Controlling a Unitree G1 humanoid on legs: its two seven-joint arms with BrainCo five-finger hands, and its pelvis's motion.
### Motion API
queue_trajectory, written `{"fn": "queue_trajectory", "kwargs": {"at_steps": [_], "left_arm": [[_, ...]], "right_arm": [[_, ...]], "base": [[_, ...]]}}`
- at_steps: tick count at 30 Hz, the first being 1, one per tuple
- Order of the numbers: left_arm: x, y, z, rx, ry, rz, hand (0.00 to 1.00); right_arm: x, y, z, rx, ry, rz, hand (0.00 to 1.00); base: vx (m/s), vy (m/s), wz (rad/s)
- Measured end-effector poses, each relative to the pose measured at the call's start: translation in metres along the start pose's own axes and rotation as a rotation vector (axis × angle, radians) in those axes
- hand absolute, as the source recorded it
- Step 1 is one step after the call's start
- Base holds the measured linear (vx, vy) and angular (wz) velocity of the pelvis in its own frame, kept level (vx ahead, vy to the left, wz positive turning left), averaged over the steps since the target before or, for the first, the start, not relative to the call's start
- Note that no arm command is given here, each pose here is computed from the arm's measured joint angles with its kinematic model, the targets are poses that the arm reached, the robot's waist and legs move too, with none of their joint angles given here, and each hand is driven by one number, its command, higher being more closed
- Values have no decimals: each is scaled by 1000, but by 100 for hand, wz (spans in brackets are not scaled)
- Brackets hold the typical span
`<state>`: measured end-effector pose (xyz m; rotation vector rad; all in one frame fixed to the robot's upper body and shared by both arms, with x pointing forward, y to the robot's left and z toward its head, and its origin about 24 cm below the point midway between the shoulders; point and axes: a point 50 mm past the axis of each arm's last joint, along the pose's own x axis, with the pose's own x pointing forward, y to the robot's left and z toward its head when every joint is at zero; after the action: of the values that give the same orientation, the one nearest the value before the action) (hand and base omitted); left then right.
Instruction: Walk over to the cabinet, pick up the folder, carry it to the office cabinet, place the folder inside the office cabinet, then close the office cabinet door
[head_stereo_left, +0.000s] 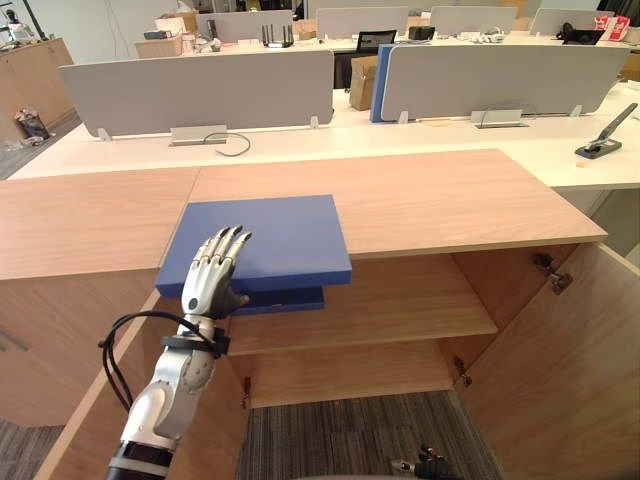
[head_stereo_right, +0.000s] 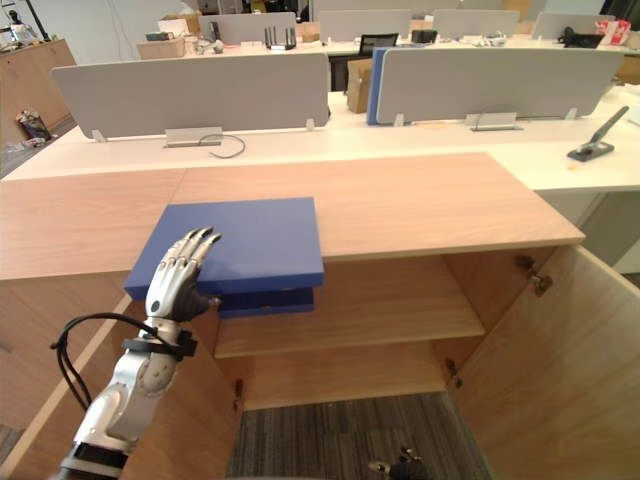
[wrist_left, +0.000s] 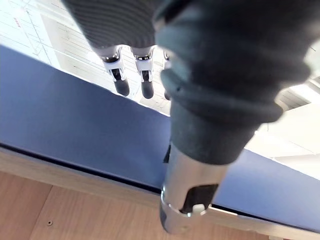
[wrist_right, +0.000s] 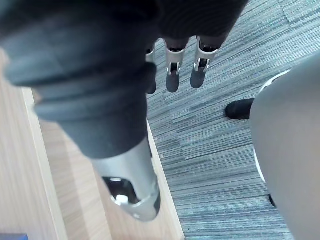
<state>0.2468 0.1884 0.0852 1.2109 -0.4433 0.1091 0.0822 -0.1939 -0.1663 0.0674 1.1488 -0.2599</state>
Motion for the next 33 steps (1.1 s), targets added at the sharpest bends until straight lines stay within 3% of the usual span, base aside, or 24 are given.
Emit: {"fn": "queue_trajectory", "kwargs": {"at_steps": [9, 21, 22, 33], "left_arm": [[7, 3, -13, 139, -37, -40, 0], [7, -6, -29, 177, 4, -126, 0], [6, -6, -30, 178, 8, -130, 100], [14, -1, -39, 143, 93, -58, 100]], "right_arm": [[0, 0, 0, -2, 0, 1, 0], [0, 0, 0, -1, 0, 1, 0], [0, -1, 0, -1, 0, 1, 0], [0, -1, -1, -1, 1, 1, 0]], "base": [[0, 0, 0], [0, 0, 0], [0, 0, 0], [-8, 1, -5]]}}
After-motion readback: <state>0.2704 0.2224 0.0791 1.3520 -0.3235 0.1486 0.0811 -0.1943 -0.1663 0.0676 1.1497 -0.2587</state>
